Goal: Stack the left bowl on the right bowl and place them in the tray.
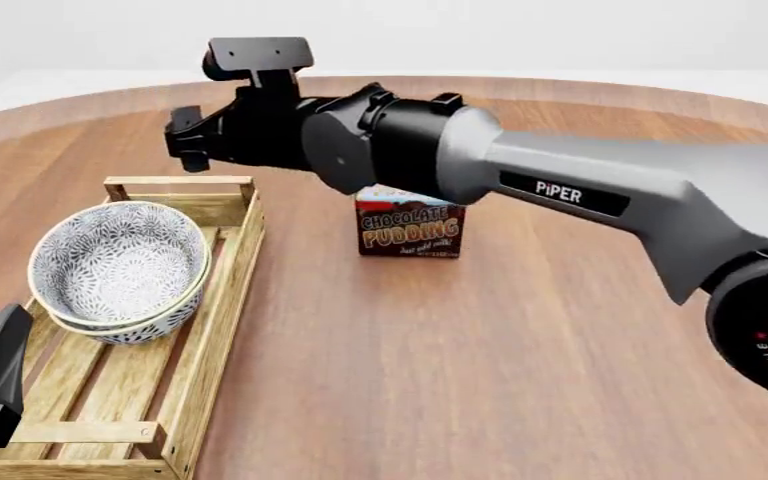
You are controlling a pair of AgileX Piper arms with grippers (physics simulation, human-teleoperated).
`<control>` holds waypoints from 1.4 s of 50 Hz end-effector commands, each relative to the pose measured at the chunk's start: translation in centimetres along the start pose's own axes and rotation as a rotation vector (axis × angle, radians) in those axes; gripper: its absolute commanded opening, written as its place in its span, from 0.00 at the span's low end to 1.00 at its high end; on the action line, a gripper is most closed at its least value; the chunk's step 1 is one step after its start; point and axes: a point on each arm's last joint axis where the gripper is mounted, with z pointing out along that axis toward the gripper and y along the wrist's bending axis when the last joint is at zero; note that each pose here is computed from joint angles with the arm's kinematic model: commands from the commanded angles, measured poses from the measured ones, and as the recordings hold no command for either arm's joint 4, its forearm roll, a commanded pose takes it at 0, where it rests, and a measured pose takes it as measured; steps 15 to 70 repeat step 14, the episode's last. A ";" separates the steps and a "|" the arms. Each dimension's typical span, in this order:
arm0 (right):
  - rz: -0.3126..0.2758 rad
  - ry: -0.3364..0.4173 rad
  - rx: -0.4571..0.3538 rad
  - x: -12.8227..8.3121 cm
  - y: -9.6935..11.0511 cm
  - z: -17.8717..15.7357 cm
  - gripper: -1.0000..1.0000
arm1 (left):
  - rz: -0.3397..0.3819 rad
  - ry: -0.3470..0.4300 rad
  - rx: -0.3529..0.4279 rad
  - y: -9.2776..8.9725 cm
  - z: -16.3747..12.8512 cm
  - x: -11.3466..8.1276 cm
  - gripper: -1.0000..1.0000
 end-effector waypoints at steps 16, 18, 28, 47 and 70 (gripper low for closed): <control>-0.022 -0.151 0.046 -3.0 -2.6 -10.3 1.00 | 0.000 0.000 0.000 0.0 0.0 0.0 1.00; -0.022 -0.151 0.046 -3.0 -2.6 -10.3 1.00 | 0.000 0.000 0.000 0.0 0.0 0.0 1.00; -0.022 -0.151 0.046 -3.0 -2.6 -10.3 1.00 | 0.000 0.000 0.000 0.0 0.0 0.0 1.00; -0.022 -0.151 0.046 -3.0 -2.6 -10.3 1.00 | 0.000 0.000 0.000 0.0 0.0 0.0 1.00; -0.022 -0.151 0.046 -3.0 -2.6 -10.3 1.00 | 0.000 0.000 0.000 0.0 0.0 0.0 1.00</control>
